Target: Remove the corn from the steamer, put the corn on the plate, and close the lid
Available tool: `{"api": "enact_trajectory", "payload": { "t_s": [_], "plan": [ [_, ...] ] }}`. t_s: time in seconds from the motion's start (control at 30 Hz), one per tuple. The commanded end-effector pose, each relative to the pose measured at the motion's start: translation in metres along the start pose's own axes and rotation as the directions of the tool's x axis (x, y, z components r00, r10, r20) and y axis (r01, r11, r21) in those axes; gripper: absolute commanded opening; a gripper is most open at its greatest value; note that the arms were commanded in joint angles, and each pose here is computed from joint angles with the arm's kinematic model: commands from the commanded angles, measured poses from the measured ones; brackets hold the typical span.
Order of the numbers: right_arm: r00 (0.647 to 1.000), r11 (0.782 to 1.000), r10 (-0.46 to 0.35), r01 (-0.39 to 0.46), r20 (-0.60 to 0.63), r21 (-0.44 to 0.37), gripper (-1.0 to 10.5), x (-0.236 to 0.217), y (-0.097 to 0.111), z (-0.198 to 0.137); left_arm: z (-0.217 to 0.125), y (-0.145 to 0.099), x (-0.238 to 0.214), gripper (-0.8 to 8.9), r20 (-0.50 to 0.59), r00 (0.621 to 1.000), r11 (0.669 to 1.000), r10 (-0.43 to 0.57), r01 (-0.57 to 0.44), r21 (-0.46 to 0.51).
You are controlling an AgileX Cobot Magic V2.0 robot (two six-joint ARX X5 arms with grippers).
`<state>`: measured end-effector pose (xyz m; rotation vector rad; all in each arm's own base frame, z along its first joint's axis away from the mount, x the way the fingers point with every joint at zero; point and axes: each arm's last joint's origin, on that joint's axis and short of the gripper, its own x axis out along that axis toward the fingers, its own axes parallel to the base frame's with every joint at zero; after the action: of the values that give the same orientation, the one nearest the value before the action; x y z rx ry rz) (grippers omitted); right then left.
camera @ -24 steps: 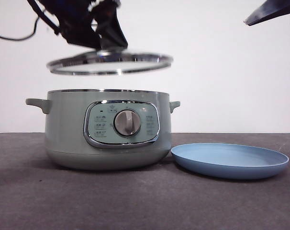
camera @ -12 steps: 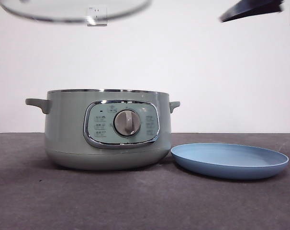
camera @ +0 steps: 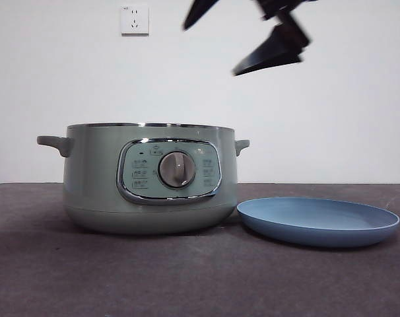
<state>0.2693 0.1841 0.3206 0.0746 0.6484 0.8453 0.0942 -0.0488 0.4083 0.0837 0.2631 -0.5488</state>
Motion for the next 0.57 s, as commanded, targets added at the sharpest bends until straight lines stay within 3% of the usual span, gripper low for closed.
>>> {"api": "enact_trajectory", "payload": {
  "t_s": [0.03,0.37,0.57],
  "plan": [
    [0.999,1.000,-0.027,0.027,-0.018,-0.001,6.0,0.025,0.007,0.016,0.005,-0.001,-0.018,-0.08,0.076,0.997,1.000,0.020,-0.019,-0.007],
    [0.981,0.991,-0.134,0.129,-0.141,-0.046,5.9,0.118,0.015,0.048,-0.002,-0.003,-0.033,-0.08,0.060,0.998,1.000,0.019,-0.019,-0.012],
    [0.948,0.979,-0.202,0.193,-0.247,-0.058,5.9,0.181,-0.001,0.017,-0.004,-0.003,-0.033,-0.09,0.045,0.999,1.000,0.019,-0.019,-0.008]
  ]
}}
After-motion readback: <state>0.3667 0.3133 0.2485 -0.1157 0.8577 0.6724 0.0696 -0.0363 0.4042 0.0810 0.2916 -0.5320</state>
